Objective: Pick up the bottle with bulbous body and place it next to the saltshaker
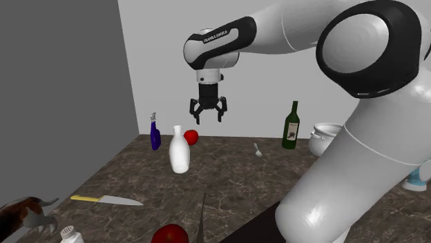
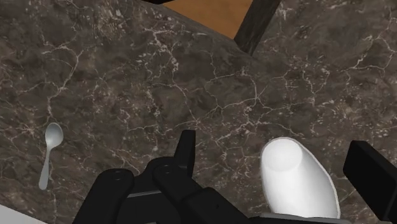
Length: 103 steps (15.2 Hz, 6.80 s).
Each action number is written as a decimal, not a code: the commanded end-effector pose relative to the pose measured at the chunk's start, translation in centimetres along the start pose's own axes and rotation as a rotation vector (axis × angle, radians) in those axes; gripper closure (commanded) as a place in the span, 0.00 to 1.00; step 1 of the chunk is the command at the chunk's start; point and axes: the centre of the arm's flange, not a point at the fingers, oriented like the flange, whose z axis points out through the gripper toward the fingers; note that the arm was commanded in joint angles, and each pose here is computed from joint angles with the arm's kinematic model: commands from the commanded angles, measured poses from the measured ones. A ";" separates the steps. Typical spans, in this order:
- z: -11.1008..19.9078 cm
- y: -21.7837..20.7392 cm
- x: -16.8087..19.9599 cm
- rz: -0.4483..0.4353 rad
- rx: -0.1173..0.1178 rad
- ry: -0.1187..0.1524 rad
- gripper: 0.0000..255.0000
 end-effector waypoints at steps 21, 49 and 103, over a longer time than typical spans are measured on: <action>8.2 -10.7 18.8 0.028 0.018 0.010 0.00; 6.3 -10.7 18.7 0.028 0.018 0.010 1.00; -5.1 -35.0 -9.6 0.028 0.018 0.010 1.00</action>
